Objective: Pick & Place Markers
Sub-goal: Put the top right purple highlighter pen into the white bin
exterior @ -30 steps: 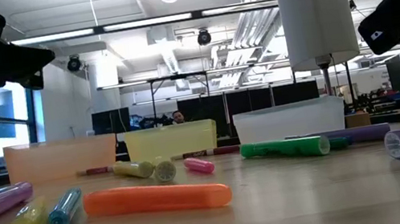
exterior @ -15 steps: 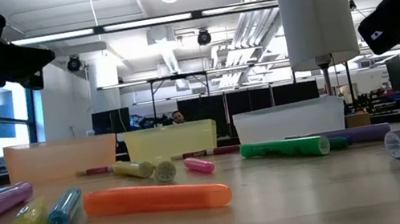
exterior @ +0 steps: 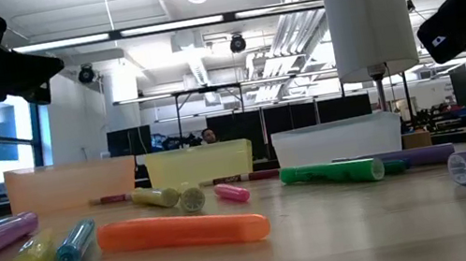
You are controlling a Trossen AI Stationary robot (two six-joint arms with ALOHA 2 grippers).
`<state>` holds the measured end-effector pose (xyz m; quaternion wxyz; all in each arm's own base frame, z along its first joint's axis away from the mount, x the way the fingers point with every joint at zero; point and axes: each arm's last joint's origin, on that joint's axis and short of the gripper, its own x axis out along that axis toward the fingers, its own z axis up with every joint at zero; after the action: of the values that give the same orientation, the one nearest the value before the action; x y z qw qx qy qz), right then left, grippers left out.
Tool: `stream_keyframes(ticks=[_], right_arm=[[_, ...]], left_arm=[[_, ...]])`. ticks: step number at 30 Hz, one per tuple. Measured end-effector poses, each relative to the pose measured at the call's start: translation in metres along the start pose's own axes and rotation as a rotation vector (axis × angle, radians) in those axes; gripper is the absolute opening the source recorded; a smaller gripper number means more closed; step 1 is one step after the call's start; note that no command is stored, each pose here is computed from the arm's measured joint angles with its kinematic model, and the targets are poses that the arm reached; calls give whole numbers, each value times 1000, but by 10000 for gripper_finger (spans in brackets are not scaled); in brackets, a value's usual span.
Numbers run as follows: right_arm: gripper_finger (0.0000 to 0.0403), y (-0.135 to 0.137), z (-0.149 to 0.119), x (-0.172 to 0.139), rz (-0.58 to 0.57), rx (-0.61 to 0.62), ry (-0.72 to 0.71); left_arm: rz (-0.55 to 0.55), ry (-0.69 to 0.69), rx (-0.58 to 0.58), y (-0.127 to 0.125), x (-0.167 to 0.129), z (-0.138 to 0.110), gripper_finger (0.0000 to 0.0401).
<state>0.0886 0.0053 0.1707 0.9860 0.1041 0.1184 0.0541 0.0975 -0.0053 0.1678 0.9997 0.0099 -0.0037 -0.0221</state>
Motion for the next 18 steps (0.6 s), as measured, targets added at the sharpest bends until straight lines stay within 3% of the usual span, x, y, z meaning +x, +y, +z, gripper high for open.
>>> stream_keyframes(ticks=[7, 13, 18], right_arm=[[0, 0, 0, 0, 0, 1, -3], [0, 1, 6, 1, 12, 227, -53], [0, 2, 14, 4, 19, 245, -122]], left_arm=[[0, 0, 0, 0, 0, 0, 1], [0, 0, 0, 0, 0, 0, 1], [0, 0, 0, 0, 0, 0, 1]])
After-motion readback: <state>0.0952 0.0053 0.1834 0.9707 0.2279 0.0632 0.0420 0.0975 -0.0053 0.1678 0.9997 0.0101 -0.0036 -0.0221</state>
